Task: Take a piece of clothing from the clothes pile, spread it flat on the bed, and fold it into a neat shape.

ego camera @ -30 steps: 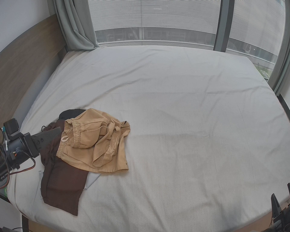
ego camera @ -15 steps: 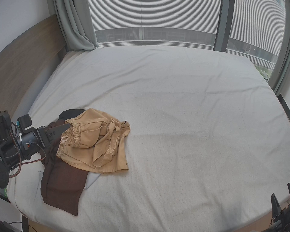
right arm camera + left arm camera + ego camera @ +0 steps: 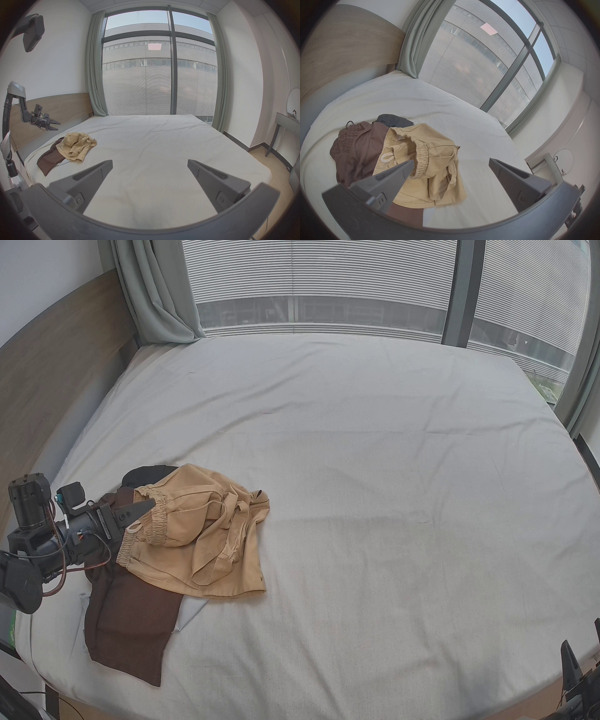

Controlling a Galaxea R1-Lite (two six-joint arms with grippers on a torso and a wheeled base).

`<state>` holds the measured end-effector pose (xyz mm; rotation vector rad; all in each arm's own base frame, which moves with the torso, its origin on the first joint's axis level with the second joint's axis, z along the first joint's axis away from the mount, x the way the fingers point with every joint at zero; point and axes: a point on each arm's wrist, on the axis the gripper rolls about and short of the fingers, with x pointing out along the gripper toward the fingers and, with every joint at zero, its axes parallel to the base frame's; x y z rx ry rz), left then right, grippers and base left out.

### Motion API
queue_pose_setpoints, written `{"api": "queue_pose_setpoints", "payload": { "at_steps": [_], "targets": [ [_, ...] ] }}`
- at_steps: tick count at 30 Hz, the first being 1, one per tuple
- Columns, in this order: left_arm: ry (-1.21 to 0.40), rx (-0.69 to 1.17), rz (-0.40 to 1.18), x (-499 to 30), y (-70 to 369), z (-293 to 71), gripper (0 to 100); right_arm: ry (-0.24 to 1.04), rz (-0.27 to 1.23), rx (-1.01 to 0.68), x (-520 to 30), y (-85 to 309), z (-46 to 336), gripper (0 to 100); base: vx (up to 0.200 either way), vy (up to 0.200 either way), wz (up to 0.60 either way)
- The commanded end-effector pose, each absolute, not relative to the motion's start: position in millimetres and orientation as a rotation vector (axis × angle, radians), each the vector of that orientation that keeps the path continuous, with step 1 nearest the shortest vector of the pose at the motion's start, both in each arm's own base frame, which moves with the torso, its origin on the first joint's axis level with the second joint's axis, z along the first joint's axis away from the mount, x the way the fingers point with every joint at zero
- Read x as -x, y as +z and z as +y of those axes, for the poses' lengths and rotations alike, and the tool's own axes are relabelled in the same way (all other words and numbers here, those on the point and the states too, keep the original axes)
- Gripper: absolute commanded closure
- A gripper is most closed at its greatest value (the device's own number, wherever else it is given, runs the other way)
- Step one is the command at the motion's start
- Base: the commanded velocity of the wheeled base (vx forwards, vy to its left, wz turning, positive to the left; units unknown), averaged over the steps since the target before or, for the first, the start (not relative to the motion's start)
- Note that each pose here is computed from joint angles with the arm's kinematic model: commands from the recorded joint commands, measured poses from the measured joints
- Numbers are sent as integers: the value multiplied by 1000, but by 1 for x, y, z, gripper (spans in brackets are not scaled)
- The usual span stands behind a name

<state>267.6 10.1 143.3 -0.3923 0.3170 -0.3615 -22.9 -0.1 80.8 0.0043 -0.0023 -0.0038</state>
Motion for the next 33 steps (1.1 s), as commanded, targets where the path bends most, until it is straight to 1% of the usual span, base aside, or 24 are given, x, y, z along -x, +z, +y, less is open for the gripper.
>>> {"api": "queue_pose_setpoints", "payload": {
  "at_steps": [1,9,26,33],
  "targets": [
    [-350,405,361,-281,127,12,0,-3,-2,-5,23,76,0,0,0,0,0],
    [-348,407,377,-303,110,12,0,-3,-2,-3,23,76,0,0,0,0,0],
    [-355,405,370,-334,97,13,0,-3,-2,-3,23,76,0,0,0,0,0],
    [-388,485,370,-345,101,0,0,-3,-2,-3,23,76,0,0,0,0,0]
  ]
}}
